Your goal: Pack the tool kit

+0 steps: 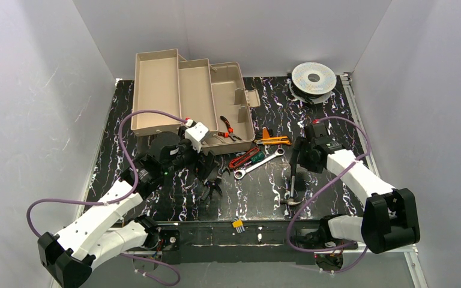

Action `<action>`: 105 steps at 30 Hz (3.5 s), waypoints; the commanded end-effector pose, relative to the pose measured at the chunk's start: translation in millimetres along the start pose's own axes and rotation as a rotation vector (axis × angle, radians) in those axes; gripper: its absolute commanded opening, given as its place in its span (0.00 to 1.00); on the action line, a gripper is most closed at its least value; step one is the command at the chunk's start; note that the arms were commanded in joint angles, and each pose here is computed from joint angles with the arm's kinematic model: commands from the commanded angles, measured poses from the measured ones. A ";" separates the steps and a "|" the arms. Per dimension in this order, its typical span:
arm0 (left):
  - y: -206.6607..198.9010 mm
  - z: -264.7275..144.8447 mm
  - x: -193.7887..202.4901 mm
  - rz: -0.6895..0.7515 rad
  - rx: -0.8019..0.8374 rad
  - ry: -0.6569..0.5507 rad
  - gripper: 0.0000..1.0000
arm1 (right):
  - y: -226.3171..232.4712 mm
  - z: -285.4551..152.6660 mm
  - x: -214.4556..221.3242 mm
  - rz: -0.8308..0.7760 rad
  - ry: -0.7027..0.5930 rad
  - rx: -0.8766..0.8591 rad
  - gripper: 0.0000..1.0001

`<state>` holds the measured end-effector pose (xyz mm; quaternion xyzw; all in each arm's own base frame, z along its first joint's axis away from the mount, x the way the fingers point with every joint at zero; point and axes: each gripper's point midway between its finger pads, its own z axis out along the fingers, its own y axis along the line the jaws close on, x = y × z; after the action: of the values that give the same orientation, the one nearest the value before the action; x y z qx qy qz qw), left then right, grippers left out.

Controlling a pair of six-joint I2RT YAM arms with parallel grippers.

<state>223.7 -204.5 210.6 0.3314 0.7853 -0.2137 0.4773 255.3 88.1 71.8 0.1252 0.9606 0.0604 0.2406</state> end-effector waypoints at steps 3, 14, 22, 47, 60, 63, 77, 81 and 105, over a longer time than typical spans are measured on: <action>-2.5 -8.5 -10.4 -0.005 0.013 -0.008 0.98 | -14.0 14.1 7.0 0.106 0.023 0.004 0.78; -3.9 -11.2 -11.7 0.005 0.021 -0.016 0.98 | 5.6 26.4 14.5 0.088 0.071 -0.116 0.73; -3.4 -12.5 -12.1 0.007 0.017 -0.017 0.98 | -7.7 45.1 11.8 0.096 0.109 0.055 0.63; -9.4 -10.8 -19.4 -0.028 0.045 -0.042 0.98 | 95.7 -51.8 -47.9 -0.096 -0.175 -0.512 0.01; -9.6 -20.4 -42.0 -0.092 0.029 -0.090 0.98 | 204.6 -129.4 -140.9 -0.210 -0.339 -0.852 0.01; -0.7 -25.3 -39.7 -0.101 -0.027 -0.085 0.98 | 230.5 -133.2 -162.5 -0.245 -0.365 -0.876 0.01; 8.6 -43.9 -26.3 -0.105 -0.098 -0.080 0.98 | 307.4 -55.2 -234.2 -0.306 -0.472 -0.624 0.01; 11.4 -44.8 -21.7 -0.102 -0.114 -0.081 0.98 | 323.5 -26.2 -226.5 -0.320 -0.428 -0.616 0.01; 2.9 -23.5 7.2 -0.096 -0.056 0.015 0.98 | 276.2 -98.6 -214.4 -0.377 -0.458 -0.571 0.75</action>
<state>211.3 -181.9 220.4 0.2709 0.8082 -0.2061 0.4806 461.5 332.7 234.9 -0.1422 0.8619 0.2626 0.4099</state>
